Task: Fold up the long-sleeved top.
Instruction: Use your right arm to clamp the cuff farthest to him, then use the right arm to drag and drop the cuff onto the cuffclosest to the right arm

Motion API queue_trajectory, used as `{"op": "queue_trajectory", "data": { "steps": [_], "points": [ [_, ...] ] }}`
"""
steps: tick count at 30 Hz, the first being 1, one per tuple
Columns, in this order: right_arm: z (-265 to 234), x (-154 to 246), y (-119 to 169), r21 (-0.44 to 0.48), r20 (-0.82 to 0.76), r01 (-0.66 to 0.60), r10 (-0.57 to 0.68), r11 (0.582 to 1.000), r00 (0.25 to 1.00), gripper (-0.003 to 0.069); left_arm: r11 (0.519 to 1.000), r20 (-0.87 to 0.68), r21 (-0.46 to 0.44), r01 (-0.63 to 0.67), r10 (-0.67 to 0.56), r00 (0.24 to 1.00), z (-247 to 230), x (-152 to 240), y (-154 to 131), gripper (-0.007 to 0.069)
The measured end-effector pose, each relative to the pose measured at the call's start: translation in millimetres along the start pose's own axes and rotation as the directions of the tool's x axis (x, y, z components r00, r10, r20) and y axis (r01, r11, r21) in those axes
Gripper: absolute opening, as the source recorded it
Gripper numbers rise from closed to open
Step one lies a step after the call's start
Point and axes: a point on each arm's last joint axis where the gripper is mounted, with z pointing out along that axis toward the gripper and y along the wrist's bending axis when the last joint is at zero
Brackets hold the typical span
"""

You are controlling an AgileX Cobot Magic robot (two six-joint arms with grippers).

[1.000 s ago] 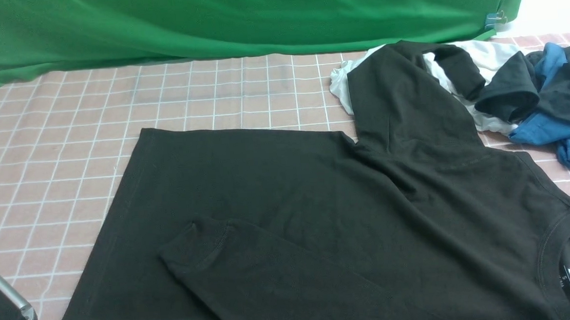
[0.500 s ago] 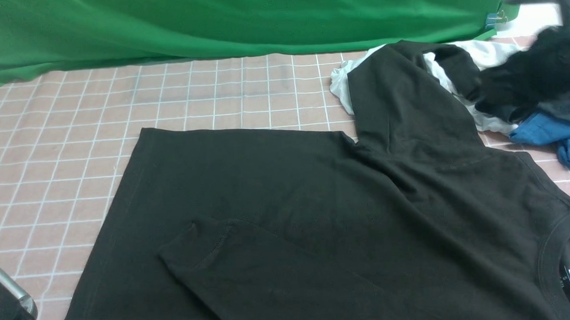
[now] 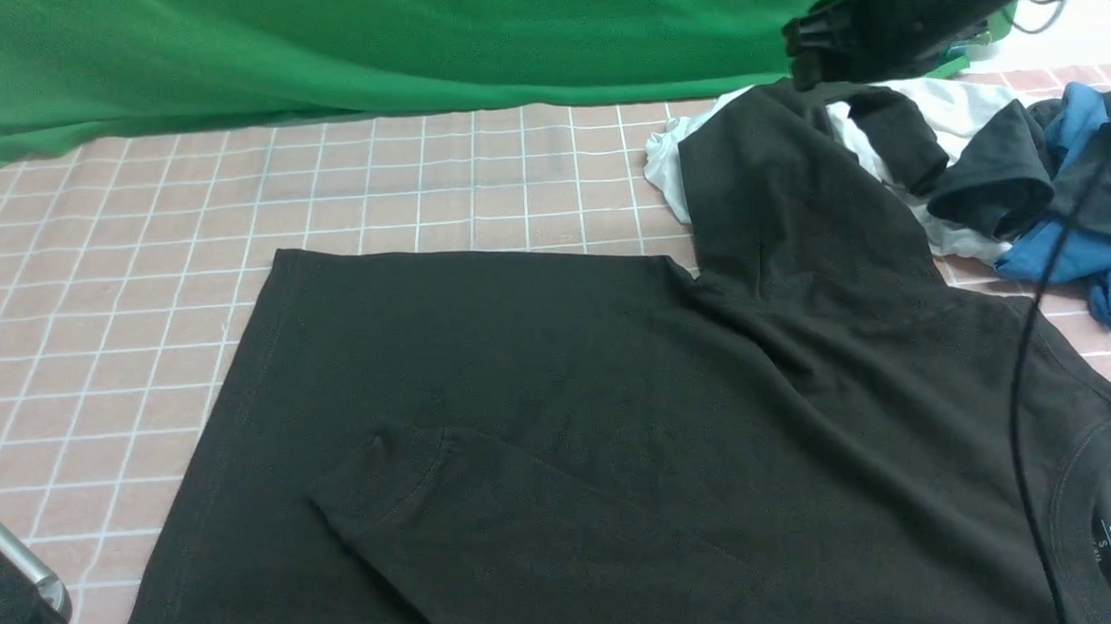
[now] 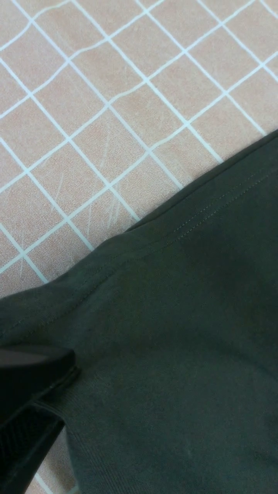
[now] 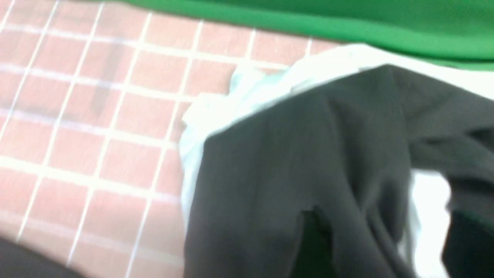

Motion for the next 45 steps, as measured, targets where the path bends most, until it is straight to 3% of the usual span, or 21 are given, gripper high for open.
{"op": "queue_trajectory", "data": {
  "steps": [10, 22, 25, 31, 33, 38, 45],
  "points": [
    [-7.7, -9.3, -64.8, 0.212, -0.062, 0.005, 0.008, 0.977, 0.998, 0.0484, 1.000, -0.007, -0.026, -0.014, 0.014, 1.000, 0.0, 0.6, 2.3, 0.0037],
    [53.8, 10.1, -79.2, 0.215, -0.069, 0.036, -0.022, 0.976, 0.997, 0.0470, 0.999, -0.008, -0.028, -0.020, 0.020, 1.000, 0.0, 0.7, 2.6, 0.0037],
    [60.8, 12.8, -80.9, 0.214, -0.069, 0.042, -0.028, 0.976, 0.997, 0.0402, 0.999, -0.009, -0.029, -0.020, 0.020, 1.000, 0.0, 0.7, 2.7, 0.0037],
    [64.2, 16.8, -78.4, 0.183, -0.096, 0.032, -0.014, 0.983, 0.995, 0.0130, 0.999, -0.009, -0.029, -0.020, 0.020, 1.000, 0.0, 0.8, 2.7, 0.0037],
    [62.6, 16.0, -77.1, 0.170, -0.106, 0.054, -0.036, 0.984, 0.994, 0.0071, 0.999, -0.009, -0.030, -0.021, 0.021, 1.000, 0.0, 0.8, 2.7, 0.0037],
    [54.7, 11.0, -74.5, 0.157, -0.126, 0.097, -0.077, 0.983, 0.989, 0.0063, 0.999, -0.009, -0.030, -0.021, 0.021, 1.000, 0.0, 0.8, 2.7, 0.0037],
    [6.4, -19.9, -62.5, 0.158, -0.049, 0.156, -0.150, 0.975, 0.988, 0.0063, 0.999, -0.012, -0.034, -0.022, 0.022, 1.000, -0.1, 1.1, 3.1, 0.0037]
  ]
}}
